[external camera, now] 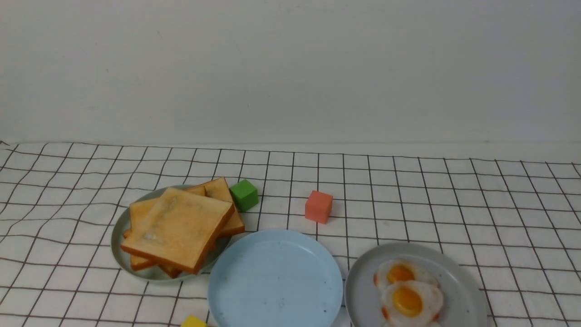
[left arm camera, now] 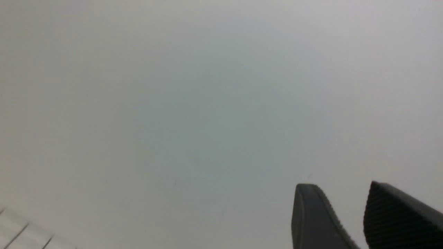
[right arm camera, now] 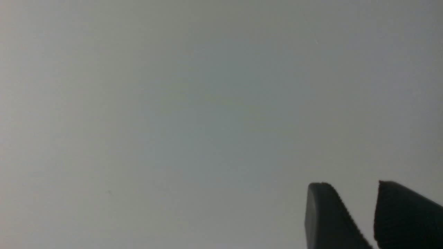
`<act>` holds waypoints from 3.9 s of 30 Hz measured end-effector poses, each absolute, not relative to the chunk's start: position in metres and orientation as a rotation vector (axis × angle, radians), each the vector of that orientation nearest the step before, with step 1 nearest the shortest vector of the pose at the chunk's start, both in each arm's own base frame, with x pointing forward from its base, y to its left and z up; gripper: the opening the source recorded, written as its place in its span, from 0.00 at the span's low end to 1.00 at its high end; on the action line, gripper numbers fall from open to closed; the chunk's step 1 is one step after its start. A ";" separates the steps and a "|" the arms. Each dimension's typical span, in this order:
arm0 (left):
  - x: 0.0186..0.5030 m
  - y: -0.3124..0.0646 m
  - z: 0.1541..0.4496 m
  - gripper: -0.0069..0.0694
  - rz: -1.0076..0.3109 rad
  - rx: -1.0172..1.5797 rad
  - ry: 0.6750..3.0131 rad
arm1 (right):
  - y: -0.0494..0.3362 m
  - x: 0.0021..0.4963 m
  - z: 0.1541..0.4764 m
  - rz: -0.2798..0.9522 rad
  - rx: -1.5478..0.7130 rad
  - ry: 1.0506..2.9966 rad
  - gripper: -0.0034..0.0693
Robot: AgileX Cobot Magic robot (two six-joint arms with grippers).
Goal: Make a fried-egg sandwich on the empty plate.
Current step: Use the left arm to grab a slice of bread
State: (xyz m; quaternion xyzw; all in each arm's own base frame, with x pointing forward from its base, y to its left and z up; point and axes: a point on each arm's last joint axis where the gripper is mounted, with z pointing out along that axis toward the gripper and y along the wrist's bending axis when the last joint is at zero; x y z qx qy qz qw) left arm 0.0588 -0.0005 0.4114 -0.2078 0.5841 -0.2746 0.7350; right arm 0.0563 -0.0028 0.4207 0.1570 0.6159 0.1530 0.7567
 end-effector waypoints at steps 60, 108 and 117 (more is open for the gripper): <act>0.347 -0.014 0.191 0.53 -0.397 0.121 2.774 | 0.077 0.173 0.329 0.436 -0.468 2.398 0.38; 0.403 -0.021 0.190 0.58 -0.585 0.094 2.824 | 0.078 0.170 0.328 0.463 -0.473 2.431 0.38; 0.404 -0.025 0.186 0.27 -0.650 0.118 2.839 | 0.078 0.170 0.328 0.463 -0.474 2.432 0.38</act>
